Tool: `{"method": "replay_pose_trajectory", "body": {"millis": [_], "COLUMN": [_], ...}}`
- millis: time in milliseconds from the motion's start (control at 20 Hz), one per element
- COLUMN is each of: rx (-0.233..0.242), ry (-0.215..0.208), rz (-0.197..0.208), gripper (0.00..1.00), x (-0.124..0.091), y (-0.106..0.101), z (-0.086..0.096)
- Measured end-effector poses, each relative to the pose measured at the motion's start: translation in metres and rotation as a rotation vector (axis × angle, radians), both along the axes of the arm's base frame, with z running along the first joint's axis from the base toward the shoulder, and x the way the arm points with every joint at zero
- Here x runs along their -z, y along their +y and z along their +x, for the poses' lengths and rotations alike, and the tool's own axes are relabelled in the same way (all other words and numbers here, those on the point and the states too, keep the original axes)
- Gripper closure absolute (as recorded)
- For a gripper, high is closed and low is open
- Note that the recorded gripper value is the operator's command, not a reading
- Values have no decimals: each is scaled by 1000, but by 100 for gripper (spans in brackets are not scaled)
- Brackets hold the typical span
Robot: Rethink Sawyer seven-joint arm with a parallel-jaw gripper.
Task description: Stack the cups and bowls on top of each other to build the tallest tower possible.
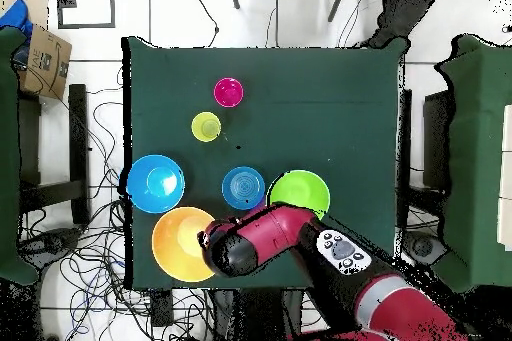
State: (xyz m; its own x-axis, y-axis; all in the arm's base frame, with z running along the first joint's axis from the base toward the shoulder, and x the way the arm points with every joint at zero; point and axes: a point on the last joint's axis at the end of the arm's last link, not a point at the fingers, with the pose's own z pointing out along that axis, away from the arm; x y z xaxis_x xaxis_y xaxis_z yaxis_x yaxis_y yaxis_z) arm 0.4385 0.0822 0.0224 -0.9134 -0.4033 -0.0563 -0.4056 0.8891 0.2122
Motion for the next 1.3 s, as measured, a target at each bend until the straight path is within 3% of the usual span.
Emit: {"method": "replay_pose_trajectory", "body": {"millis": [500,1100,1300], "rx": [59,93,112], "ry": [21,24,62], "rz": [19,57,68], "gripper": [100,100,100], "x": [-25,-43,-57], "y": [-1,1,-1], "z": [-1,2,0]}}
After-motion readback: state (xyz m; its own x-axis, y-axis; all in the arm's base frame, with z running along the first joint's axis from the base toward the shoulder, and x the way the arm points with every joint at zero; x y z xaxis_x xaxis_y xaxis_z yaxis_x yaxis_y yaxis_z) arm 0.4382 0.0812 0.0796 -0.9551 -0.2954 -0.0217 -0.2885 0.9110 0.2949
